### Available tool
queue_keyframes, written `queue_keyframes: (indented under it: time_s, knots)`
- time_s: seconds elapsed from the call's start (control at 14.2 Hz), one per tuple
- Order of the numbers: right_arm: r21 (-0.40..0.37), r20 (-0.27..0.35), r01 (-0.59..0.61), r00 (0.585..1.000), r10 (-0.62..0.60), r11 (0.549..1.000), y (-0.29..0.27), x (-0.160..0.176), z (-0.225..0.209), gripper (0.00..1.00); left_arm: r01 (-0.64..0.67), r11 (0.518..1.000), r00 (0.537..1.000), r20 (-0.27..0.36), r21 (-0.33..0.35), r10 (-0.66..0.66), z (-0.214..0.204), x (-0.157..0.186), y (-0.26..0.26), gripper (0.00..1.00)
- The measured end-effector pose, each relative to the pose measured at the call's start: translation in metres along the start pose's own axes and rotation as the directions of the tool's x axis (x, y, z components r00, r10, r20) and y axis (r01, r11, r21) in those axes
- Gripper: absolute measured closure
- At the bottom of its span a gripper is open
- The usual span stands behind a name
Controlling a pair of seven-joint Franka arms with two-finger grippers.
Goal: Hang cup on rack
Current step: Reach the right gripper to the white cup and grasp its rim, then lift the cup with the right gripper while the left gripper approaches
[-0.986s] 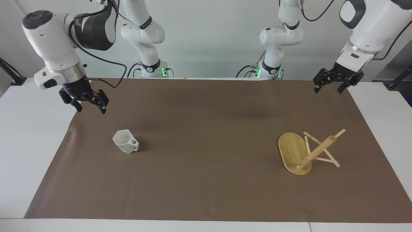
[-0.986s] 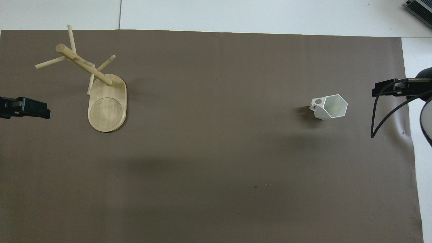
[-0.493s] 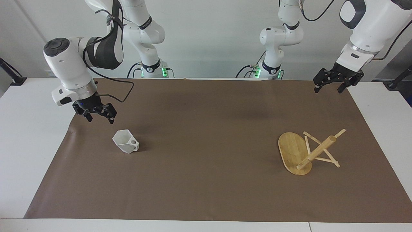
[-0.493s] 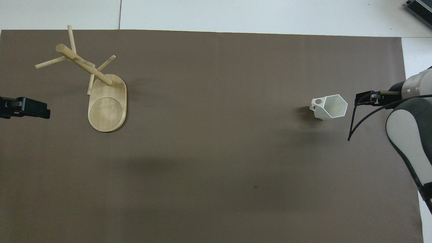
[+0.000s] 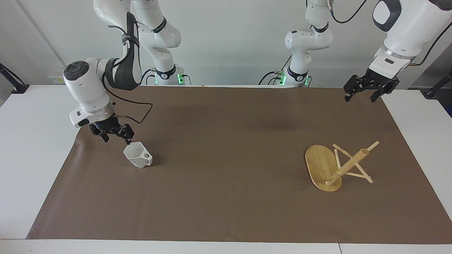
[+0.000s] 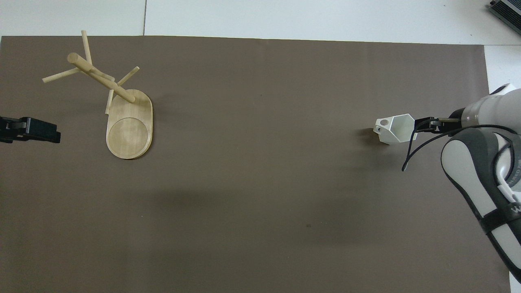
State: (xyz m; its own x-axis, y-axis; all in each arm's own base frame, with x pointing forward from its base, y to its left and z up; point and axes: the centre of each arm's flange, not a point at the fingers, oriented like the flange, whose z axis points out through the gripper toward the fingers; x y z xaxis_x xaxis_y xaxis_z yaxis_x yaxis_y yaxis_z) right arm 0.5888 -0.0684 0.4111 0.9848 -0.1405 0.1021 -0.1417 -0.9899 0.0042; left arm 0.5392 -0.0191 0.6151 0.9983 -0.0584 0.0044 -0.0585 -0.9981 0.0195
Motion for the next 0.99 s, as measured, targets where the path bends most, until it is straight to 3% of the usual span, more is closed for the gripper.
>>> queue_keyframes:
  time_s: [0.56, 0.99]
  knots:
    - [0.000, -0.008, -0.032, 0.999, 0.032, 0.999, 0.000, -0.003, 0.028, 0.00, 0.000, 1.000, 1.000, 0.000, 0.000, 0.000, 0.000, 0.000, 0.000, 0.00]
    - [0.001, -0.011, -0.127, 0.992, 0.127, 0.992, 0.000, -0.003, 0.034, 0.00, 0.000, 1.000, 1.000, 0.000, 0.000, 0.000, 0.000, 0.000, 0.000, 0.00]
